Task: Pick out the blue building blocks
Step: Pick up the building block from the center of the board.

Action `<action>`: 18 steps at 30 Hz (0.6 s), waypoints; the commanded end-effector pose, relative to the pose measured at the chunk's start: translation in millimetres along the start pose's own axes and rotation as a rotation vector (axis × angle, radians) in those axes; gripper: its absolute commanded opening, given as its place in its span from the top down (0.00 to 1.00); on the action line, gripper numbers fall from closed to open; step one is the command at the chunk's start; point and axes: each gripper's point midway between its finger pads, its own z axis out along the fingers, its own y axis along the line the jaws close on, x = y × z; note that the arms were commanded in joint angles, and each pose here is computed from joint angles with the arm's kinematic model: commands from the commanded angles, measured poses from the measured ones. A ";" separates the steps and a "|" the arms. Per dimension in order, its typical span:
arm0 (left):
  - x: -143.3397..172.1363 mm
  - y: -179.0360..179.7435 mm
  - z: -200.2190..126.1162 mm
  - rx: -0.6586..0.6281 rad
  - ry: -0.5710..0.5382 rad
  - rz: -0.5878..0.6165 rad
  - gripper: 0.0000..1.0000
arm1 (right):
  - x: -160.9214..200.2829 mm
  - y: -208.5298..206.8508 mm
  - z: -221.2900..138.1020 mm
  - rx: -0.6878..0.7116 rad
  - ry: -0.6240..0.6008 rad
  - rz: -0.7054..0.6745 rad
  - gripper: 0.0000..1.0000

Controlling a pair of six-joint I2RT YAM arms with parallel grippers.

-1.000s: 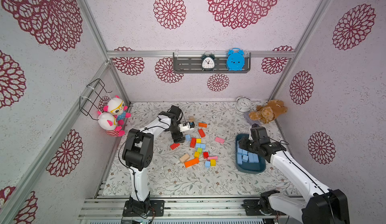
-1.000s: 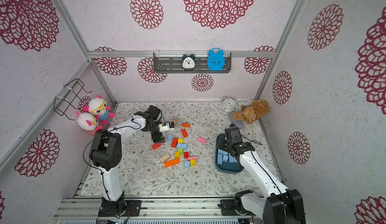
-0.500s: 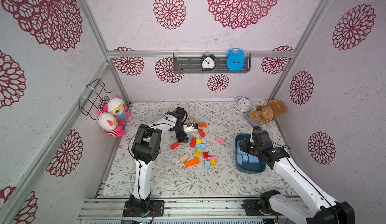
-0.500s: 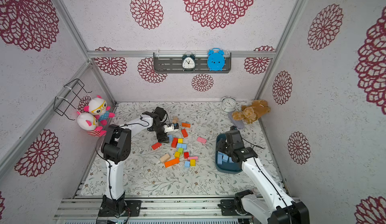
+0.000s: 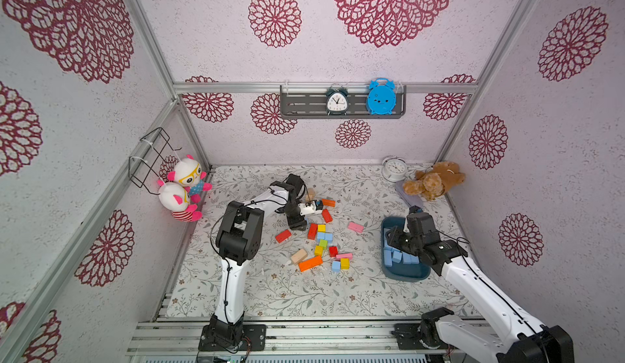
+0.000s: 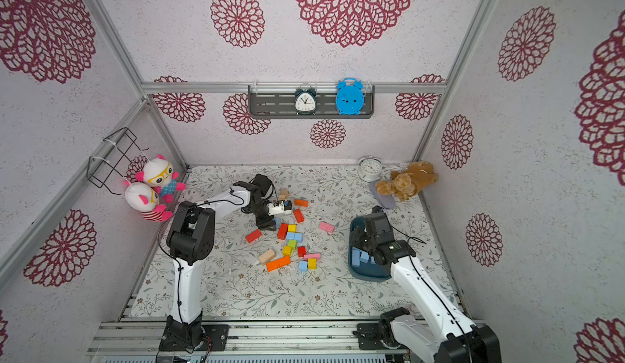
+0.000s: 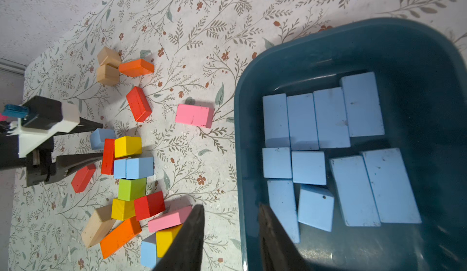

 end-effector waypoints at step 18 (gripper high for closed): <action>-49.3 -41.4 -89.5 0.055 -0.234 0.347 0.72 | -22.9 108.6 21.6 -0.444 0.037 0.053 0.51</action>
